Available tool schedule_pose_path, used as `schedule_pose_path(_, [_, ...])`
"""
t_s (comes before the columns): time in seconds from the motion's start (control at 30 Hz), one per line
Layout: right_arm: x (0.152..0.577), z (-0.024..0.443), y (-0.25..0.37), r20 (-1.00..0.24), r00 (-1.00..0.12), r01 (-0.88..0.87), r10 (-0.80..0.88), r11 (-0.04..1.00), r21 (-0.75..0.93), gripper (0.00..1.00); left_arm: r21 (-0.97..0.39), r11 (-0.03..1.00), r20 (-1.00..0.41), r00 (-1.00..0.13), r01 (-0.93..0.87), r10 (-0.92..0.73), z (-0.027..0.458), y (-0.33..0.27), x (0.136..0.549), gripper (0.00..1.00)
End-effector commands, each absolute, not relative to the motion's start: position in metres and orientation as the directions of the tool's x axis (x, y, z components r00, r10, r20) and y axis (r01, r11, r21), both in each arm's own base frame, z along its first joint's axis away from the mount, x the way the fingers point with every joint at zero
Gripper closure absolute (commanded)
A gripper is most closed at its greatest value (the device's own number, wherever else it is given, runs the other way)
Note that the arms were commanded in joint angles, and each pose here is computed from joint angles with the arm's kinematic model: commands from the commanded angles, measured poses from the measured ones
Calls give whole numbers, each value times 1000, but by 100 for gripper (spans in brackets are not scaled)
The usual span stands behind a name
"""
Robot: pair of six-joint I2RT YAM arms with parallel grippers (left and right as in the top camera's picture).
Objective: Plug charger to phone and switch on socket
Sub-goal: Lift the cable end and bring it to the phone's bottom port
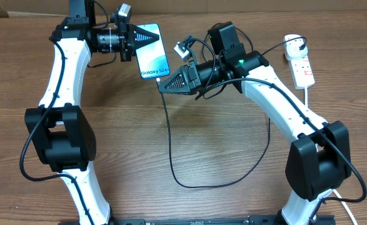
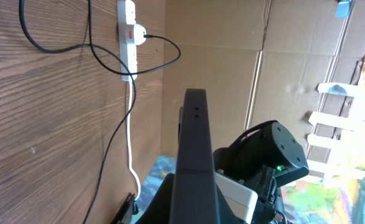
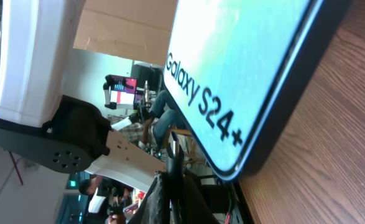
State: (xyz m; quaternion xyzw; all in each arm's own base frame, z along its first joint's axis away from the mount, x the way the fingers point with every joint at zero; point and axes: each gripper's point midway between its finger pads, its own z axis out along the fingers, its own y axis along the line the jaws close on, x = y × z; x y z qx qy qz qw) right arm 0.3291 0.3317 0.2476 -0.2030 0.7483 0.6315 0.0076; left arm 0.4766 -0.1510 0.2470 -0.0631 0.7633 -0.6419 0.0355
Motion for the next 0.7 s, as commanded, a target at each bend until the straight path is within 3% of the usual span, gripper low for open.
schedule_pose_path(0.0, [324, 264, 330, -277, -915, -317, -293, 96, 943, 96, -992, 122, 26, -994, -40, -110, 260, -156, 473, 96])
schedule_pose_path(0.67, [331, 249, 333, -247, -924, -289, -293, 107, 951, 96, -993, 115, 12, -994, -25, -110, 264, -156, 476, 96])
